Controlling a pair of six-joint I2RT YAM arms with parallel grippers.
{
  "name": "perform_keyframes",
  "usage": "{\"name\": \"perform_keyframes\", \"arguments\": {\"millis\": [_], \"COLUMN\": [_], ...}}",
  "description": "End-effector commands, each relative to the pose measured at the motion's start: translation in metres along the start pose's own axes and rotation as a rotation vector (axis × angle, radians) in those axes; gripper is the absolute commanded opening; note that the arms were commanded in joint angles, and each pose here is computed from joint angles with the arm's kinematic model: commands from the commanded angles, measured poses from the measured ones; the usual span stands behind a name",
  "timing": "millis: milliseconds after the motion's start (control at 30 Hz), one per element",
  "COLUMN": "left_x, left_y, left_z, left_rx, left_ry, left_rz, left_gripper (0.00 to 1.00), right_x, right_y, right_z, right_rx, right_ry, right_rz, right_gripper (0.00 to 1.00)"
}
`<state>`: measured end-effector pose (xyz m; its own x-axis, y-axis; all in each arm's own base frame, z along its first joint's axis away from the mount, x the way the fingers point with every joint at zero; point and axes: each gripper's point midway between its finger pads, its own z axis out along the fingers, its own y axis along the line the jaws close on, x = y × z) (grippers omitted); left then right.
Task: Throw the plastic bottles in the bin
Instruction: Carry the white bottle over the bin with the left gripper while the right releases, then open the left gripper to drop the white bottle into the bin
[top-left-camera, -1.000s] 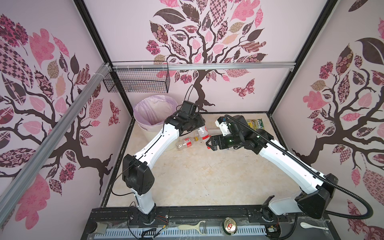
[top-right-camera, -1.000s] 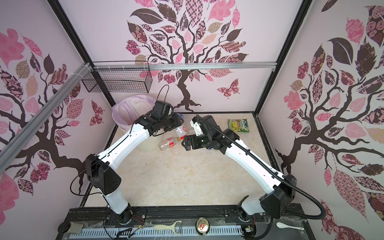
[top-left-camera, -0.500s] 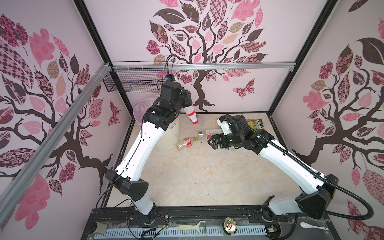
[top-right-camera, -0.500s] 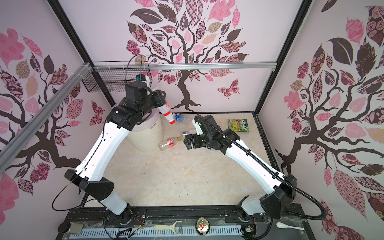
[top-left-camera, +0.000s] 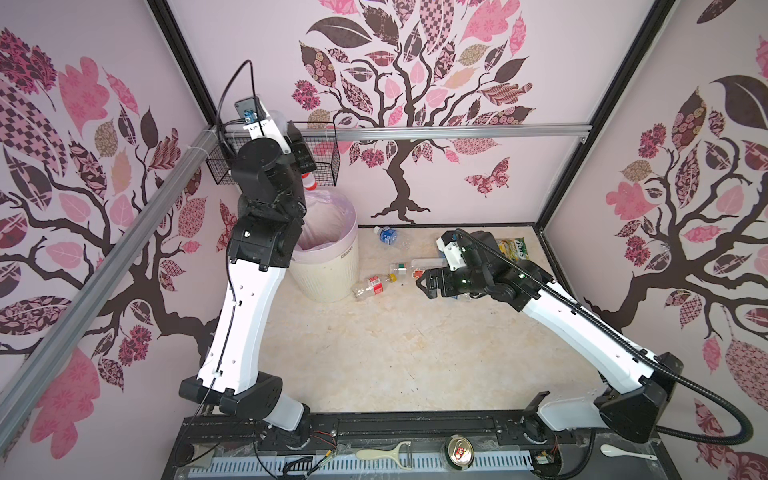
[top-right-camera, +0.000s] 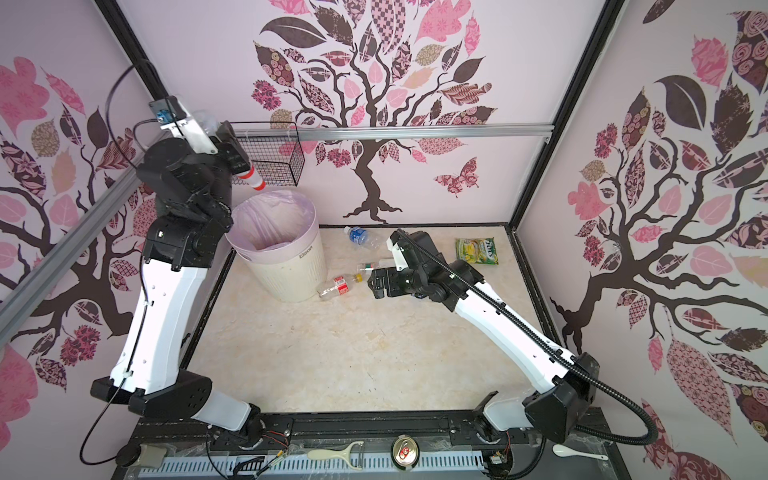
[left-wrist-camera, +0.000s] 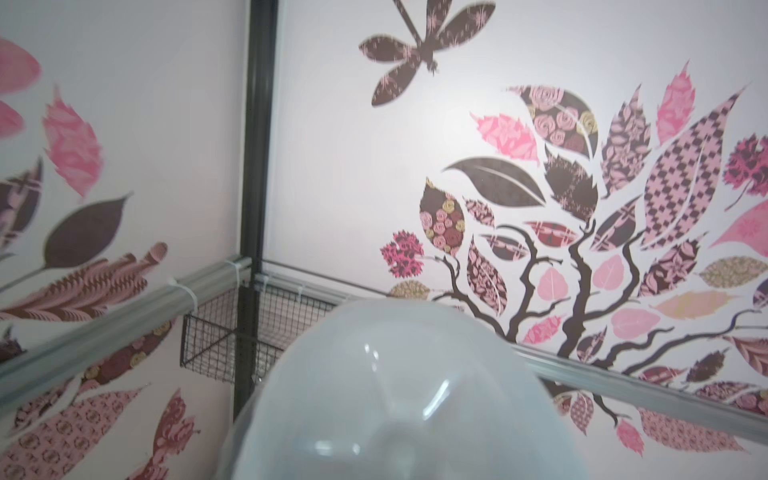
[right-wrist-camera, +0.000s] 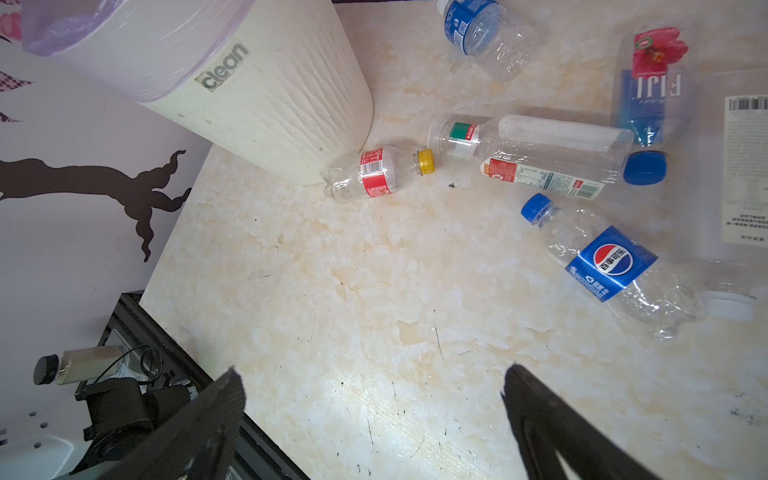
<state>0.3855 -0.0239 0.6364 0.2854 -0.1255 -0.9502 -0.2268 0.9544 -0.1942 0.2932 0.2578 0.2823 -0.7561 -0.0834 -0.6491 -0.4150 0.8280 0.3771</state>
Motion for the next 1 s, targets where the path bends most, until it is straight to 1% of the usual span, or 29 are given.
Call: {"name": "perform_keyframes", "arguments": {"millis": [0,67,100,167,233,267,300,333,367,400,533,633,700,767,867,967], "left_x": [-0.047,-0.027,-0.008,0.043,0.111,0.133,0.152,0.159,0.158,0.151,0.106,0.096,0.098,0.109,0.13,0.163], "left_y": [0.023,0.028,0.032,0.042,0.052,0.052,0.047,0.043,0.037,0.03,0.005,-0.017,-0.027,-0.037,-0.059,-0.09], "left_z": [-0.014,-0.003,0.005,0.021,0.034,0.036,0.037,0.035,0.033,0.03,0.019,0.012,0.007,0.003,-0.009,-0.03], "left_rx": [-0.068,-0.061,-0.058,-0.081,-0.107,-0.094,-0.072,-0.05,-0.023,0.012,0.086,0.139,0.164,0.186,0.243,0.318], "left_ry": [-0.132,-0.083,-0.038,0.065,0.223,0.28,0.333,0.368,0.379,0.369,0.287,0.278,0.291,0.326,0.399,0.493], "left_rz": [0.012,-0.012,-0.027,-0.045,-0.081,-0.102,-0.111,-0.121,-0.139,-0.157,-0.179,-0.186,-0.202,-0.225,-0.257,-0.257], "left_gripper": [0.52,0.53,0.53,0.54,0.57,0.65,0.81,0.95,0.98,0.98,0.98,0.98,0.98,0.98,0.98,0.98], "right_x": [-0.002,-0.004,-0.004,-0.005,-0.006,-0.006,-0.006,-0.006,-0.005,-0.004,0.002,0.002,0.002,0.001,0.0,-0.003], "right_y": [0.003,0.003,0.003,0.005,0.005,0.005,0.005,0.005,0.005,0.004,0.004,0.005,0.004,0.003,-0.001,-0.012], "right_z": [-0.012,-0.011,-0.01,-0.009,-0.007,-0.007,-0.006,-0.006,-0.006,-0.005,0.002,0.006,0.007,0.006,0.007,0.003], "right_rx": [-0.005,-0.005,-0.005,-0.009,-0.011,-0.012,-0.012,-0.01,-0.01,-0.008,-0.018,-0.024,-0.023,-0.017,-0.005,-0.021], "right_ry": [-0.025,-0.027,-0.025,-0.023,-0.023,-0.022,-0.02,-0.02,-0.018,-0.012,0.009,0.015,0.015,0.01,0.005,0.004], "right_rz": [-0.002,-0.003,-0.003,-0.005,-0.004,-0.004,-0.004,-0.004,-0.005,-0.002,0.009,0.011,0.013,0.015,0.029,0.088], "right_gripper": [1.0,1.0,1.0,1.0,1.0,1.0,1.0,1.0,1.0,1.0,1.0,1.0,1.0,1.0,1.0,1.0]}}
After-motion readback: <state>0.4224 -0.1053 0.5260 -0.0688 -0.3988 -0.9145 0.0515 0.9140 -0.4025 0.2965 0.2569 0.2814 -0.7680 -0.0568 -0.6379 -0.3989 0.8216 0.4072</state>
